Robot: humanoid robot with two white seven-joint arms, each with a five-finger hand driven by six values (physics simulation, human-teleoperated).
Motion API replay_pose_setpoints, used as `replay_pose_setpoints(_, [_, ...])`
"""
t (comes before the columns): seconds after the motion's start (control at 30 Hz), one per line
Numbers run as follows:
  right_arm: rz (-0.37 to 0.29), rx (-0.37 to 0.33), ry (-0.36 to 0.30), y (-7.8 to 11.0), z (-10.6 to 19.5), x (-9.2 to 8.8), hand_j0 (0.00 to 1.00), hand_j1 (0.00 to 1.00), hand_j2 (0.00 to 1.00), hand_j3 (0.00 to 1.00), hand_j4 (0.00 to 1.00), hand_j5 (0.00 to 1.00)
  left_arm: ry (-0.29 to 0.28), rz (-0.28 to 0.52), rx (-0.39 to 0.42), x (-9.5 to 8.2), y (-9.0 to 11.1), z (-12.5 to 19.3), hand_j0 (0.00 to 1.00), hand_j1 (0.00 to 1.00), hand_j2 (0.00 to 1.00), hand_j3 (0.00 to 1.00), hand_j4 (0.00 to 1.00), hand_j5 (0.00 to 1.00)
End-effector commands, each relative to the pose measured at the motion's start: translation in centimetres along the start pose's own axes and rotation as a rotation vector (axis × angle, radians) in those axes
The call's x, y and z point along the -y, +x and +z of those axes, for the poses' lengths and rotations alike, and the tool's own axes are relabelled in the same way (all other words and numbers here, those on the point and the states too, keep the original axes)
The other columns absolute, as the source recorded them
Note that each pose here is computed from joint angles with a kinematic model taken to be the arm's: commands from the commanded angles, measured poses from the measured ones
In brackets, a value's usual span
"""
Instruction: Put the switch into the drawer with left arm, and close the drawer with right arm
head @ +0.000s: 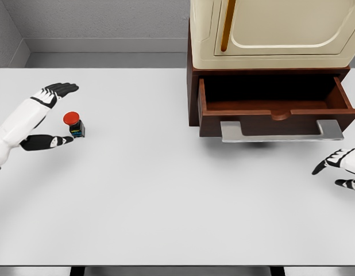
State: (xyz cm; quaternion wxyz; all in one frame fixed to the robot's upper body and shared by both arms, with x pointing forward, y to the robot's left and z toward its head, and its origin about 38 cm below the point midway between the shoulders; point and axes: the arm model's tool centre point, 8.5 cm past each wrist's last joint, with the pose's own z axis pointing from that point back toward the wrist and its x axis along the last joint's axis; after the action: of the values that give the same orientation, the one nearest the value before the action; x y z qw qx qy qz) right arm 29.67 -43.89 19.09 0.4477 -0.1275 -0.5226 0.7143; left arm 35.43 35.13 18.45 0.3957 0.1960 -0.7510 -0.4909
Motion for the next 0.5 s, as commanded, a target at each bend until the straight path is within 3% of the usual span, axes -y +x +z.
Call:
replay_pose_setpoints(0.0, [0.000, 0.009, -0.004, 0.3, -0.1, 0.1, 0.63, 0.63, 0.63, 0.63, 0.63, 0.63, 0.007, 0.010, 0.000, 0.1, 0.0, 0.0, 1.00, 1.00, 1.00, 1.00, 1.00, 1.00])
replay_pose_setpoints(0.13, [0.001, 0.011, -0.006, 0.3, -0.1, 0.2, 0.64, 0.64, 0.64, 0.64, 0.64, 0.64, 0.007, 0.033, 0.020, 0.6, 0.6, -0.3, 1.00, 1.00, 1.00, 1.00, 1.00, 1.00])
replay_pose_setpoints(0.2, [-0.004, 0.011, 0.005, 0.4, -0.1, -0.2, 0.70, 0.70, 0.70, 0.70, 0.70, 0.70, 0.009, 0.104, 0.070, 1.5, 1.6, -1.2, 1.00, 1.00, 1.00, 1.00, 1.00, 1.00])
replay_pose_setpoints(0.27, [-0.004, 0.010, 0.005, 0.4, 0.0, -0.2, 0.69, 0.69, 0.69, 0.69, 0.69, 0.69, 0.024, 0.179, 0.103, 1.7, 2.1, -1.6, 1.00, 1.00, 1.00, 1.00, 1.00, 1.00])
replay_pose_setpoints(0.33, [-0.004, 0.010, 0.006, 0.4, 0.0, -0.2, 0.70, 0.70, 0.70, 0.70, 0.70, 0.70, 0.043, 0.220, 0.142, 1.2, 2.6, -2.4, 1.00, 1.00, 1.00, 1.00, 1.00, 1.00])
replay_pose_setpoints(0.4, [-0.002, 0.014, 0.006, 0.5, -0.1, -0.1, 0.70, 0.70, 0.70, 0.70, 0.70, 0.70, 0.002, 0.243, 0.185, 0.7, 2.9, -3.4, 1.00, 1.00, 1.00, 1.00, 1.00, 1.00])
replay_pose_setpoints(0.47, [0.009, 0.034, 0.004, 1.2, -0.4, 0.1, 0.69, 0.69, 0.69, 0.69, 0.69, 0.69, 0.031, 0.311, 0.187, 0.2, 2.1, -3.4, 1.00, 1.00, 1.00, 1.00, 1.00, 1.00])
